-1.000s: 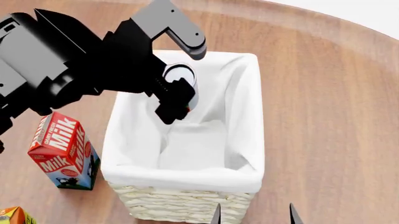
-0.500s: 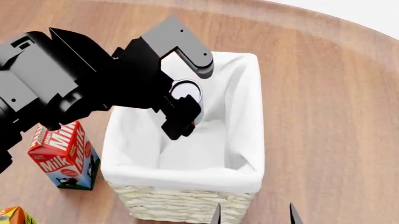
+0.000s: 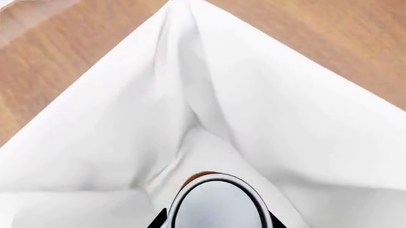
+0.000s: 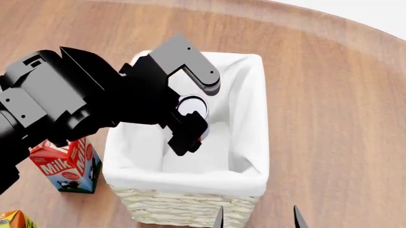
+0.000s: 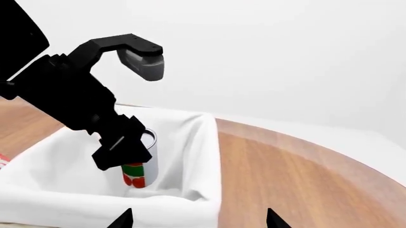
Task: Pick up the tomato sauce, and put it in the basket.
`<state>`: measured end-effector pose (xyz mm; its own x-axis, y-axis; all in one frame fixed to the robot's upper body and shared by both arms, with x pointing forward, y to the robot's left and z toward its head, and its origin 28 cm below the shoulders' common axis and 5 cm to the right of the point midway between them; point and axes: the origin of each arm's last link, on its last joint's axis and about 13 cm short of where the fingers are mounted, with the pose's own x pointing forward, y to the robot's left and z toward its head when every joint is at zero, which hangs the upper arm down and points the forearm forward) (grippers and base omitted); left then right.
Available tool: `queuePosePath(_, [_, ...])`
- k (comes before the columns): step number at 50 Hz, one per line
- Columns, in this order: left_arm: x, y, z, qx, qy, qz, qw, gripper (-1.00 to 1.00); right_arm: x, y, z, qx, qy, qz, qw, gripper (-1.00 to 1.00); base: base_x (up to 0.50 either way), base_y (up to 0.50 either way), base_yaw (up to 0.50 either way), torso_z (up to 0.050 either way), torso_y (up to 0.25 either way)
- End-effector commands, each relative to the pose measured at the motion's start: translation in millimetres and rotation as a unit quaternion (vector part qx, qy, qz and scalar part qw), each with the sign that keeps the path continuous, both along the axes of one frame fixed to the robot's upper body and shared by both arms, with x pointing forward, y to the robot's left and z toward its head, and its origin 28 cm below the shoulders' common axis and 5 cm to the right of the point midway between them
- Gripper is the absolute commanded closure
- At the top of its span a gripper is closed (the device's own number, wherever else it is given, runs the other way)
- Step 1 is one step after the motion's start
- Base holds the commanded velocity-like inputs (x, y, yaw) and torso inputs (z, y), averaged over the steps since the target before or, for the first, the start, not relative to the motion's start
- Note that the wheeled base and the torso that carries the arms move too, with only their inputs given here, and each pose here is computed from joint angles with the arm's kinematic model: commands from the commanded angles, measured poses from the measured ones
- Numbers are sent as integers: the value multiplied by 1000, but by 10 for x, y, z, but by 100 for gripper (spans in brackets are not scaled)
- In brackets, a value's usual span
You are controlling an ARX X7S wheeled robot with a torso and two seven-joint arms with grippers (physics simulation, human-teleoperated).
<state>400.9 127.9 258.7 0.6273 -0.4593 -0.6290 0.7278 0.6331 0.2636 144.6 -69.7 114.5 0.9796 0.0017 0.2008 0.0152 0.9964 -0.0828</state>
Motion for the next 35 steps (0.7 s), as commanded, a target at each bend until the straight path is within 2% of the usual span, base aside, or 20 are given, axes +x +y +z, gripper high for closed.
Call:
queuePosePath(1, [-3,-7,-74,-2,4,3,1000,100,1,8,1,0,-1,2,1000,-100,0,0,0,0,0])
queuePosePath(21, [-5,-10,-197,-8,10,9,1000,100,1,-4,-5,1,-3,2,1000,-100,0,0,0,0,0])
queuePosePath(27, [-10,-20,-155,-12,7,12,1000,100,-2,-9,2,2,-4,0,1000,-100,0,0,0,0,0])
queuePosePath(28, [-7,-15,-142,-10,3,16,1000,-100,-2,-9,2,2,-4,0,1000,-100,0,0,0,0,10])
queuePosePath(35, [10,4,-103,-14,-5,22,1000,-100,-4,1,10,1,-2,1,1000,-100,0,0,0,0,0])
